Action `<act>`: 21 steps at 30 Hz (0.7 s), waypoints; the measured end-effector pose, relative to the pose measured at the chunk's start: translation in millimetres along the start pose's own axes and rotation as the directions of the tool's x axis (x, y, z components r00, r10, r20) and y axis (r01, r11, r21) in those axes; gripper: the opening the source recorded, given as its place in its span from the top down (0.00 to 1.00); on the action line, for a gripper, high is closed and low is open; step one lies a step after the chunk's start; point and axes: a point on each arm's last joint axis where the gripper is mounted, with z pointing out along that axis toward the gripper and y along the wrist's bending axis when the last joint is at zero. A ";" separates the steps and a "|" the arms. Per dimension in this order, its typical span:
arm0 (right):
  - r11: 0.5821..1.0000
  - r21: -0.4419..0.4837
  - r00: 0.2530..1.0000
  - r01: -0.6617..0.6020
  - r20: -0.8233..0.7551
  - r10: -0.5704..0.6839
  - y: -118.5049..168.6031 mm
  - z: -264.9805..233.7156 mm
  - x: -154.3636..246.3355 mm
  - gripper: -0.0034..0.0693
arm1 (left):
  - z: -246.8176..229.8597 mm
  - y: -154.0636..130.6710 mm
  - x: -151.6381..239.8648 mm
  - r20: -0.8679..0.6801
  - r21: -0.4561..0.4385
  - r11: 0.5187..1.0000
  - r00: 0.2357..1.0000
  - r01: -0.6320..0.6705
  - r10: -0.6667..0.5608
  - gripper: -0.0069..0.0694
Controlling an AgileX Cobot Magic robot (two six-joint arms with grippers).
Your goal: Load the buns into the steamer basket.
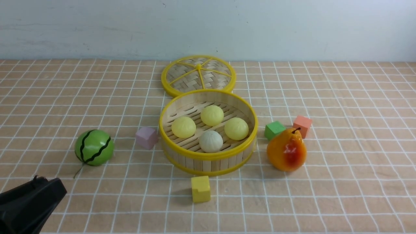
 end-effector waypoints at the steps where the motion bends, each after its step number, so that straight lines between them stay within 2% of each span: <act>1: 1.000 0.000 1.000 -0.001 0.000 0.001 0.0 0.0 0.0 0.95 | 0.0 0.0 0.0 0.000 0.000 1.000 1.000 0.000 0.000 0.60; 16: 1.000 0.000 1.000 -0.001 0.000 0.001 0.0 0.0 0.0 0.94 | 0.0 0.2 -0.5 0.008 -0.001 1.000 1.000 -0.008 0.008 0.60; 21: 1.000 0.001 1.000 0.000 0.000 0.000 -0.1 0.0 0.0 0.92 | -1.9 2.7 -9.5 0.109 -0.034 0.998 0.992 -0.053 0.056 0.63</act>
